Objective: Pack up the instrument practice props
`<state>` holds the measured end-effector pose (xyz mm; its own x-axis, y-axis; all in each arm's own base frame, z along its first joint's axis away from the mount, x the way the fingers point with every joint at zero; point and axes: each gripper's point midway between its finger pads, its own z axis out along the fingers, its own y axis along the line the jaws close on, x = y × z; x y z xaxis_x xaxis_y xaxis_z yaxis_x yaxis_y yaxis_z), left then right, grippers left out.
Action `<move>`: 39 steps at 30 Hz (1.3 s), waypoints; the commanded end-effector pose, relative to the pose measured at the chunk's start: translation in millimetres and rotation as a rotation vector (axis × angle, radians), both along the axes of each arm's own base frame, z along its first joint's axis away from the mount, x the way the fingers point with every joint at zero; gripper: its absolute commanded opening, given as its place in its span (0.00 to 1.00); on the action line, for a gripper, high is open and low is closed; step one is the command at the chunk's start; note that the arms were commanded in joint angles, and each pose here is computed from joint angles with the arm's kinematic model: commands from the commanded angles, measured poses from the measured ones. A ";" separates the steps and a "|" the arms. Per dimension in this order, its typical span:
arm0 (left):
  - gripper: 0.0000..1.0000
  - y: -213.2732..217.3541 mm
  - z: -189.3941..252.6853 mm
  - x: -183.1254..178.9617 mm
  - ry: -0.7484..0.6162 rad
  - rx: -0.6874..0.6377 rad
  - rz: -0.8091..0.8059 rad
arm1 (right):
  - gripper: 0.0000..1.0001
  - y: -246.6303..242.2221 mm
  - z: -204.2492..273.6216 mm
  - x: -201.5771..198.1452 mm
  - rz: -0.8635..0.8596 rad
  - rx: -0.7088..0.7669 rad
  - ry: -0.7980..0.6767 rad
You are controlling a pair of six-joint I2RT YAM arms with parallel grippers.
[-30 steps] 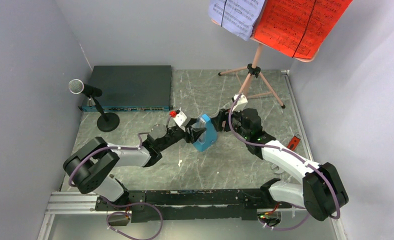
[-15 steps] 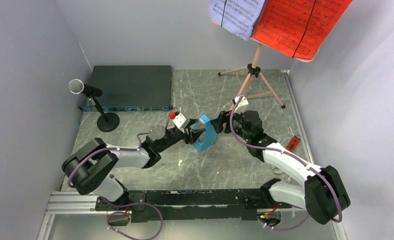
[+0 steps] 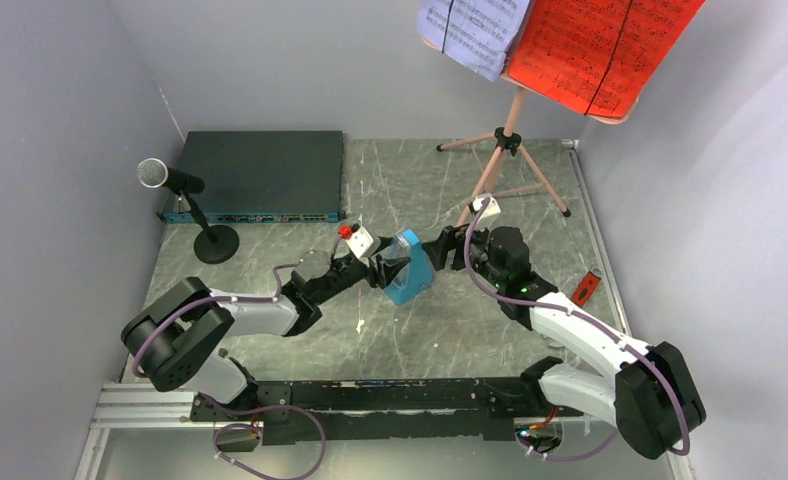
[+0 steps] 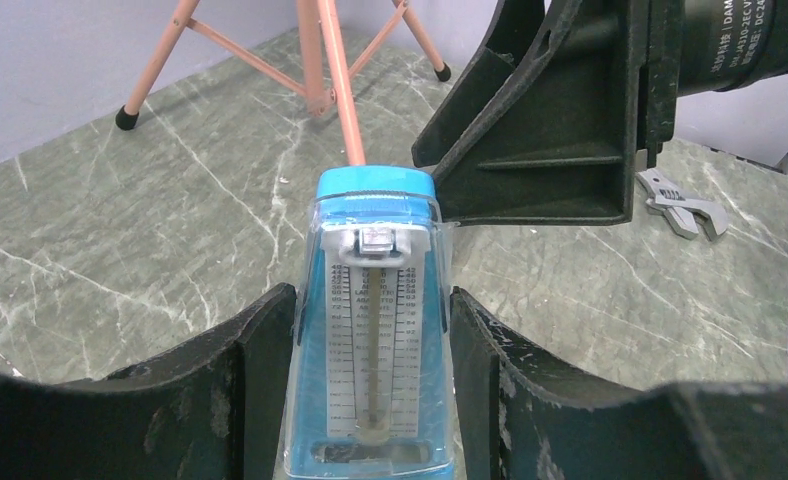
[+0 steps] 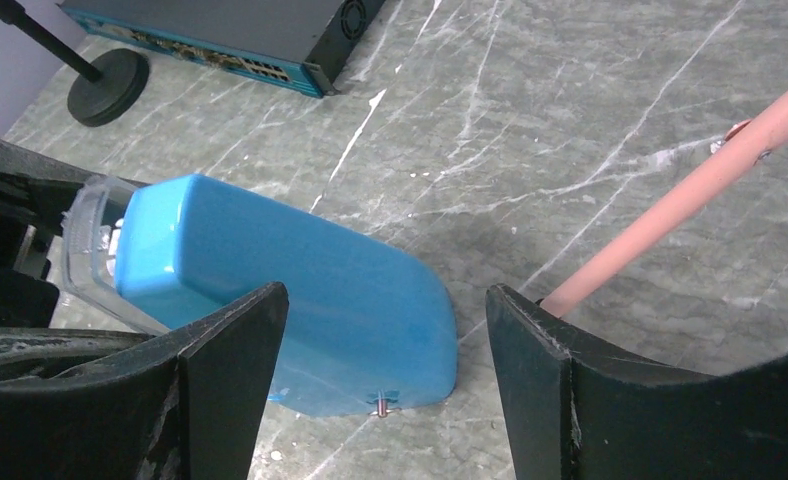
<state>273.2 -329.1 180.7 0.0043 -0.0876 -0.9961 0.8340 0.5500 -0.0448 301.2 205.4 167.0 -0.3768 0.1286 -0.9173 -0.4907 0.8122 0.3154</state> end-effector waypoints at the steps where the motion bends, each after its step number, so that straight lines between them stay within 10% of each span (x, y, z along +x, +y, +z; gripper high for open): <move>1: 0.55 0.7 21.2 -1.9 -0.100 -0.050 -0.010 | 0.78 1.8 13.9 -3.3 0.031 -0.004 -0.074; 20: 0.55 6.3 13.9 -12.6 -0.127 -0.086 -0.044 | 0.99 -21.2 26.9 -26.4 -0.002 0.063 -0.298; 39: 0.55 4.6 15.3 -11.8 -0.147 -0.097 -0.079 | 1.00 -29.9 19.1 -28.3 -0.043 0.075 -0.322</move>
